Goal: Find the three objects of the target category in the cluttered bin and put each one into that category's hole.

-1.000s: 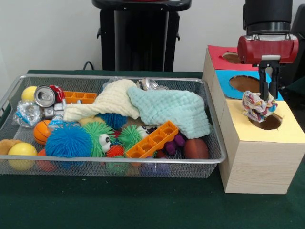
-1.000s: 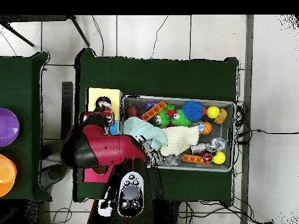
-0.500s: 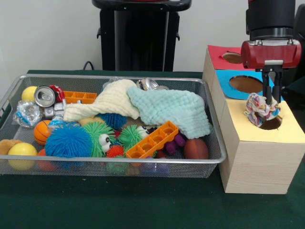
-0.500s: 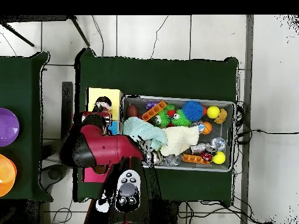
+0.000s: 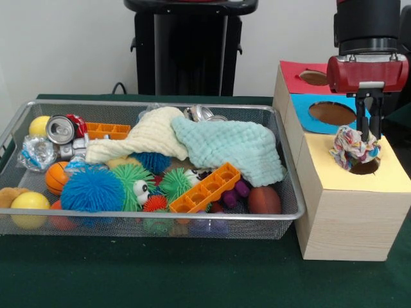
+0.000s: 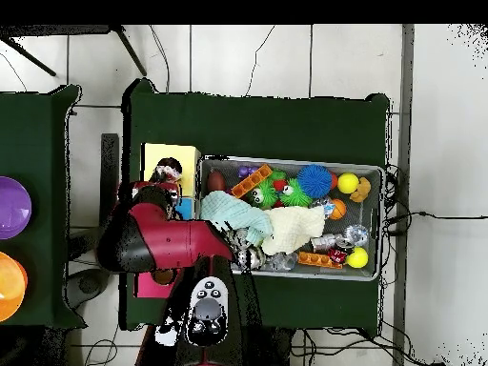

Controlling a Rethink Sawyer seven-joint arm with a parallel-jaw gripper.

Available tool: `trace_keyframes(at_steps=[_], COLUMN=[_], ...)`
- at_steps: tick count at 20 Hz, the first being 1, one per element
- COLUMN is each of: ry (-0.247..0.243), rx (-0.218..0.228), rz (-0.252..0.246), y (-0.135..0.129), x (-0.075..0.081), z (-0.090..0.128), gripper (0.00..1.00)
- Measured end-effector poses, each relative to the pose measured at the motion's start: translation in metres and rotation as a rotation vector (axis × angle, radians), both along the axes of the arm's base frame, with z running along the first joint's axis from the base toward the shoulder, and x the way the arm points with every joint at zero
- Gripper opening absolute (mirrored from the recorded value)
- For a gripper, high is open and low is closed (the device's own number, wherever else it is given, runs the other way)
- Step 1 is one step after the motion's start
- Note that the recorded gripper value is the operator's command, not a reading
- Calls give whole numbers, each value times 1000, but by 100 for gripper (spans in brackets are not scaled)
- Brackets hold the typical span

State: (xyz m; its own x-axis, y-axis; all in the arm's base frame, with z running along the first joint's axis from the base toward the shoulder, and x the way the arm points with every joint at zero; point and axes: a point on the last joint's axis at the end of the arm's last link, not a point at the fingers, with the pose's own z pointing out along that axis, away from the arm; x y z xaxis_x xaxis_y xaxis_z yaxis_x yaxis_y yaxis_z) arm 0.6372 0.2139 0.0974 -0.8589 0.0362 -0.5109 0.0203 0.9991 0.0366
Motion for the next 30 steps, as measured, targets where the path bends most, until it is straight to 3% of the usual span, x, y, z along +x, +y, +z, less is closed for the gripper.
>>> trace_keyframes(at_steps=[27, 28, 30], ry=[-8, -8, -8], rx=[-2, -2, -2], rz=[21, 21, 21], y=[16, 16, 16], x=[7, 7, 7], z=[-10, -10, -10], gripper=[0, 100, 100])
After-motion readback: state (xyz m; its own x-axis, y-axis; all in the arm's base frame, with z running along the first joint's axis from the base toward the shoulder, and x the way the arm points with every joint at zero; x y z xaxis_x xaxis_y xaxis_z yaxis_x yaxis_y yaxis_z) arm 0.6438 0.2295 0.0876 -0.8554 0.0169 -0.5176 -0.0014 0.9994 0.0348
